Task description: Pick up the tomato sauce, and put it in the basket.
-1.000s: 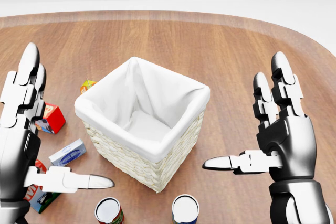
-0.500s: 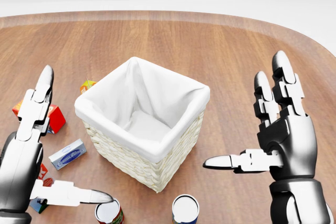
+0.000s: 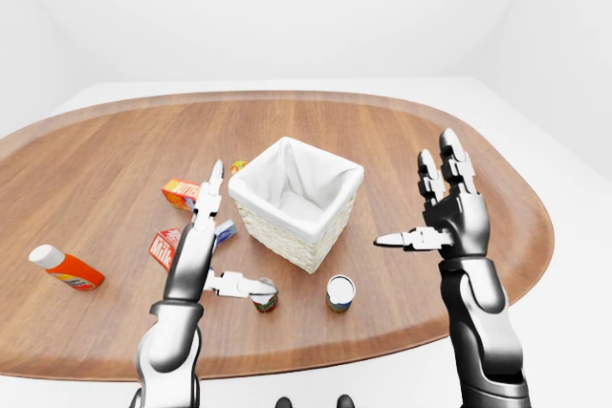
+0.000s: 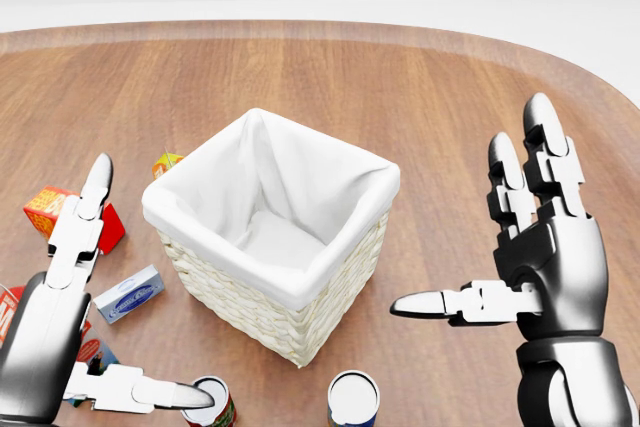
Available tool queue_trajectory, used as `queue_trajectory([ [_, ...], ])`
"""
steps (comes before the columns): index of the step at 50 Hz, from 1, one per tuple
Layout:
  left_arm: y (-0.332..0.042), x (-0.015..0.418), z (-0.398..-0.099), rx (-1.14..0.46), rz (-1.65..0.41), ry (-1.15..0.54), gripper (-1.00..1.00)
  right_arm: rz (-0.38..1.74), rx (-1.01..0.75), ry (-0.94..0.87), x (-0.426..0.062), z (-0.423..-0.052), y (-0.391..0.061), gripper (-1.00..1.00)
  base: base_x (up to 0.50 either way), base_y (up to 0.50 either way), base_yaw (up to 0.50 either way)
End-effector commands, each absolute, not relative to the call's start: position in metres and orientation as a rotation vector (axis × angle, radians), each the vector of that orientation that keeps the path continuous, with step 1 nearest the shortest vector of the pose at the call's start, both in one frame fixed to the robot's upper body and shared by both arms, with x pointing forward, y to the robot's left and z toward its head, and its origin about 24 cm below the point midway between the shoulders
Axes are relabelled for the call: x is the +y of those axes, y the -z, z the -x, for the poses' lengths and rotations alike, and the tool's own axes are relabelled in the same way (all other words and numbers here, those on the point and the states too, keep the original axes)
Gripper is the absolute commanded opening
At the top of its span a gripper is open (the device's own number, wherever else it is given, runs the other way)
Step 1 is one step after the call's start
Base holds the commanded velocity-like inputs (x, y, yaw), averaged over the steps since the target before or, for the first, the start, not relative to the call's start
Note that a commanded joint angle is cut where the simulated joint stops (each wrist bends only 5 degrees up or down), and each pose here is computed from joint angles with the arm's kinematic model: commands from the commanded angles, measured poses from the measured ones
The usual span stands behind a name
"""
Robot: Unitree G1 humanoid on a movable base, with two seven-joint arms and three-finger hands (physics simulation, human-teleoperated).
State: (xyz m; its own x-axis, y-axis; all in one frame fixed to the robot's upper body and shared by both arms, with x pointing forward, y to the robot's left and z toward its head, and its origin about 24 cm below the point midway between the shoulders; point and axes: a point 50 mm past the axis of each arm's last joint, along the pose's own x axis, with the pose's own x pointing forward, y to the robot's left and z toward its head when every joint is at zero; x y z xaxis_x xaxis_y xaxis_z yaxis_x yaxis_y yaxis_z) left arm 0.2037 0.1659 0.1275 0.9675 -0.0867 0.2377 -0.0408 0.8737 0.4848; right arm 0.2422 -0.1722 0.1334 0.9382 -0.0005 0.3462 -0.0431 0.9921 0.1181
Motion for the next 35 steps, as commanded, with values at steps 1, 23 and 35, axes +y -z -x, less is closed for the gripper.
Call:
queue_trajectory([
  [1, -0.121, 0.166, -0.2, -0.223, -0.518, 0.027, 1.0, -0.125, -0.346, -0.021, -0.172, -0.243, -0.132, 1.0, 0.0, 0.0, 0.0],
  [23, -0.109, 0.166, -0.195, -0.161, -0.542, 0.028, 1.0, -0.122, -0.337, -0.022, -0.172, -0.243, -0.13, 1.0, 0.0, 0.0, 0.0],
  [35, -0.104, 0.163, -0.191, -0.135, -0.557, 0.038, 1.0, -0.12, -0.335, -0.023, -0.172, -0.243, -0.129, 1.0, 0.0, 0.0, 0.0],
])
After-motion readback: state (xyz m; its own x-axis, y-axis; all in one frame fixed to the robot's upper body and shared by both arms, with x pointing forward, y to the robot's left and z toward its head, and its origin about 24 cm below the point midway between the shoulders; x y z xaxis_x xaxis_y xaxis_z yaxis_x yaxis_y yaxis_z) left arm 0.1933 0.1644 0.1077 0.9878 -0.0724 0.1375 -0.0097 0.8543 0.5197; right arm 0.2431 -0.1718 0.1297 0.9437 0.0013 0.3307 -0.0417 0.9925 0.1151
